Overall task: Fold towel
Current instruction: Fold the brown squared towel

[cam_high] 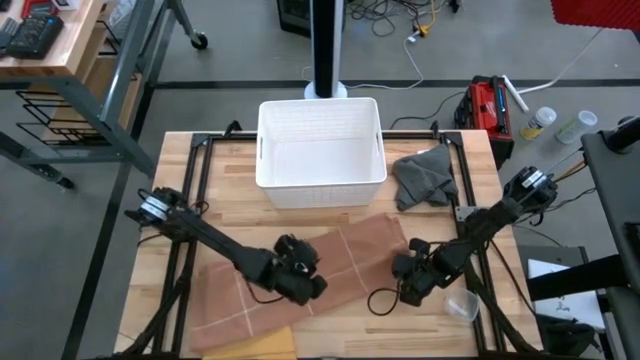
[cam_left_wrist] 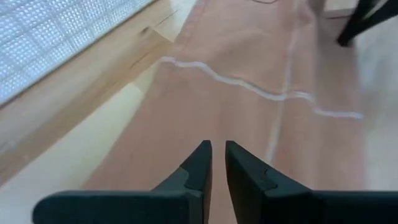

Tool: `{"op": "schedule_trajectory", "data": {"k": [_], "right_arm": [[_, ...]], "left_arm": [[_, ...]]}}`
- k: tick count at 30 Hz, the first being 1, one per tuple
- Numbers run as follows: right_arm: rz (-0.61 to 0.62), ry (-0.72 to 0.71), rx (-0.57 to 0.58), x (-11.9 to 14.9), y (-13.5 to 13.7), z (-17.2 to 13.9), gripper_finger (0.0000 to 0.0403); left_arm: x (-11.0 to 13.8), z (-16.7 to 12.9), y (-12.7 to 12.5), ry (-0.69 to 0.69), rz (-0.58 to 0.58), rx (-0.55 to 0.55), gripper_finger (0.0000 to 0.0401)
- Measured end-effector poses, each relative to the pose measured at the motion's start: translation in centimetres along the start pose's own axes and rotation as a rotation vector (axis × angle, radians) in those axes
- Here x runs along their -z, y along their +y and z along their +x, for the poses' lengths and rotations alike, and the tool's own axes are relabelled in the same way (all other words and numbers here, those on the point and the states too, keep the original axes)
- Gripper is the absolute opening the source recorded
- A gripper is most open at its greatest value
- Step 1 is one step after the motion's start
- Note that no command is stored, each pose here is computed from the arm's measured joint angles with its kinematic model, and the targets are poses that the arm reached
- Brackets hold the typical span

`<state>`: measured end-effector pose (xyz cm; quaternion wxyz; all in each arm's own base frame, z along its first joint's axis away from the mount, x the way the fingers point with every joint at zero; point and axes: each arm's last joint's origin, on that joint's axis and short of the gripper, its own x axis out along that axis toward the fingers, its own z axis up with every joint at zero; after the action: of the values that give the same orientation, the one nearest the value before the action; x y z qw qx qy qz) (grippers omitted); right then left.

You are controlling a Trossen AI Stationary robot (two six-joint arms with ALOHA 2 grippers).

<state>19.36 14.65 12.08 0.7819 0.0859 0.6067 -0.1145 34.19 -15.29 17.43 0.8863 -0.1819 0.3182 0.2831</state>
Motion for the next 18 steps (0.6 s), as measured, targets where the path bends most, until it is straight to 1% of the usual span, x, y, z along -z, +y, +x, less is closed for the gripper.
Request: {"op": "schedule_trajectory", "data": {"k": [2,5,9,12,15,16,18], "right_arm": [[-0.008,0.015,-0.016,0.1,0.2,-0.1,0.0000],[-0.009,0.067,-0.068,0.2,0.5,-0.2,0.0000],[-0.021,0.173,-0.151,0.5,0.8,-0.3,0.0000],[-0.059,0.213,-0.191,0.7,1.1,-0.6,0.0000],[-0.115,0.261,-0.241,1.2,1.7,-1.0,0.0000],[-0.130,0.274,-0.258,1.4,1.9,-1.2,0.0000],[-0.152,0.280,-0.280,1.7,2.3,-1.6,0.0000]], "left_arm": [[0.6,1.4,0.3,-0.006,0.006,-0.002,0.0036],[1.7,3.5,1.3,0.047,0.007,-0.037,0.0036],[2.9,5.6,2.6,0.116,-0.040,-0.105,0.0036],[3.1,6.0,3.2,0.161,-0.098,-0.151,0.0036],[3.2,5.5,4.0,0.186,-0.106,-0.216,0.0036],[3.1,5.3,4.1,0.190,-0.104,-0.226,0.0036],[2.7,4.8,4.1,0.186,-0.115,-0.210,0.0036]]}}
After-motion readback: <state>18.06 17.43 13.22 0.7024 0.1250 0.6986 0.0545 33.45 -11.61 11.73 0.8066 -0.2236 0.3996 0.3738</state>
